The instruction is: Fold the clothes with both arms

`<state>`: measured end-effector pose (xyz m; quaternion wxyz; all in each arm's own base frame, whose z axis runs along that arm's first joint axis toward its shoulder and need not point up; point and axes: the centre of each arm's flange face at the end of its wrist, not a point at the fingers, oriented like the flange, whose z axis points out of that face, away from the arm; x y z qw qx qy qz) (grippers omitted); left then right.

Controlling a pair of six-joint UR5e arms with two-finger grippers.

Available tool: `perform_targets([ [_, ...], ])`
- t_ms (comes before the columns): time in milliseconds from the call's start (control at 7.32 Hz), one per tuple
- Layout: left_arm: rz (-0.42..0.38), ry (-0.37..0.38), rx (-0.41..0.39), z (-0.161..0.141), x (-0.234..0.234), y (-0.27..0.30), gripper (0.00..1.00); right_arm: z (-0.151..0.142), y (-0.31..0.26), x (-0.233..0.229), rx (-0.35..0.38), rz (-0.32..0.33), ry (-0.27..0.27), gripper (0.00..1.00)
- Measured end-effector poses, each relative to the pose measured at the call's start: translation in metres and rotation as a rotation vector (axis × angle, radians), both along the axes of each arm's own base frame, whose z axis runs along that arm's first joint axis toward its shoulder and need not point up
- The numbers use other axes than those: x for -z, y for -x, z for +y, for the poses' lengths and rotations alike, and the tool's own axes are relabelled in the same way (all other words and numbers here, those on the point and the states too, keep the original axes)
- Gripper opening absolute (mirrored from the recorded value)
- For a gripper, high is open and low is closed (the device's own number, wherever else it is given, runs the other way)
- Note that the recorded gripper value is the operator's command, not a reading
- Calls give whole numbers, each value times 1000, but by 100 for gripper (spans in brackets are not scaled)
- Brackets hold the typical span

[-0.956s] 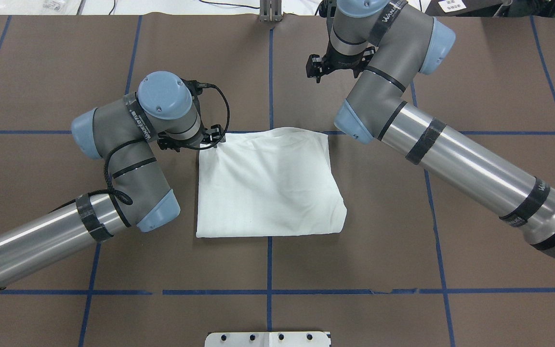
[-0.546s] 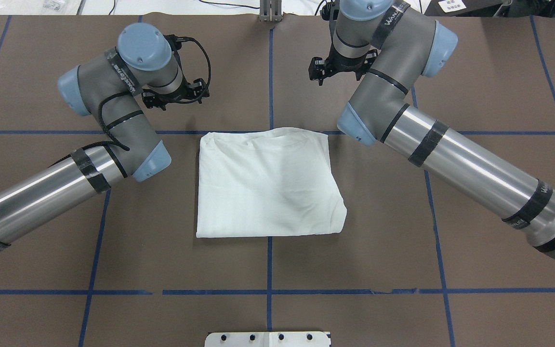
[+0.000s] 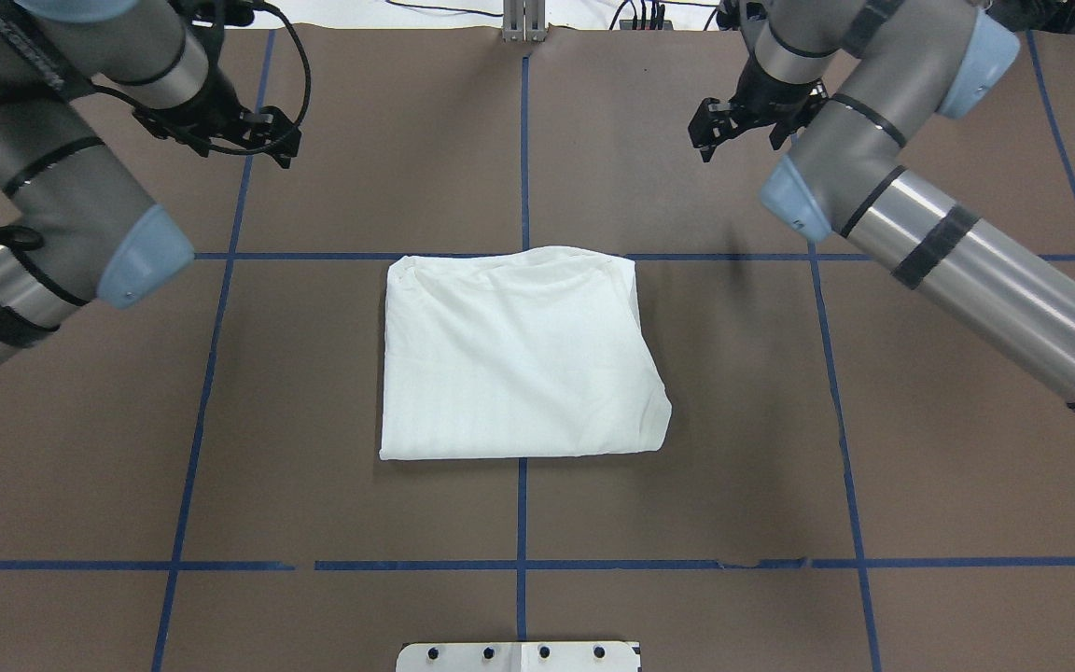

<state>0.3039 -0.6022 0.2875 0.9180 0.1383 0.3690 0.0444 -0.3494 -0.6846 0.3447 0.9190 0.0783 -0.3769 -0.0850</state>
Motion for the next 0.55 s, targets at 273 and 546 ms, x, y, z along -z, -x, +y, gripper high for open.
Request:
perform_targets([
  [273, -45, -77, -89, 23, -35, 86, 100, -3, -130, -68, 73, -8, -40, 100],
  [546, -74, -107, -159, 45, -100, 183, 100, 27, -236, -122, 153, 39, -59, 100],
])
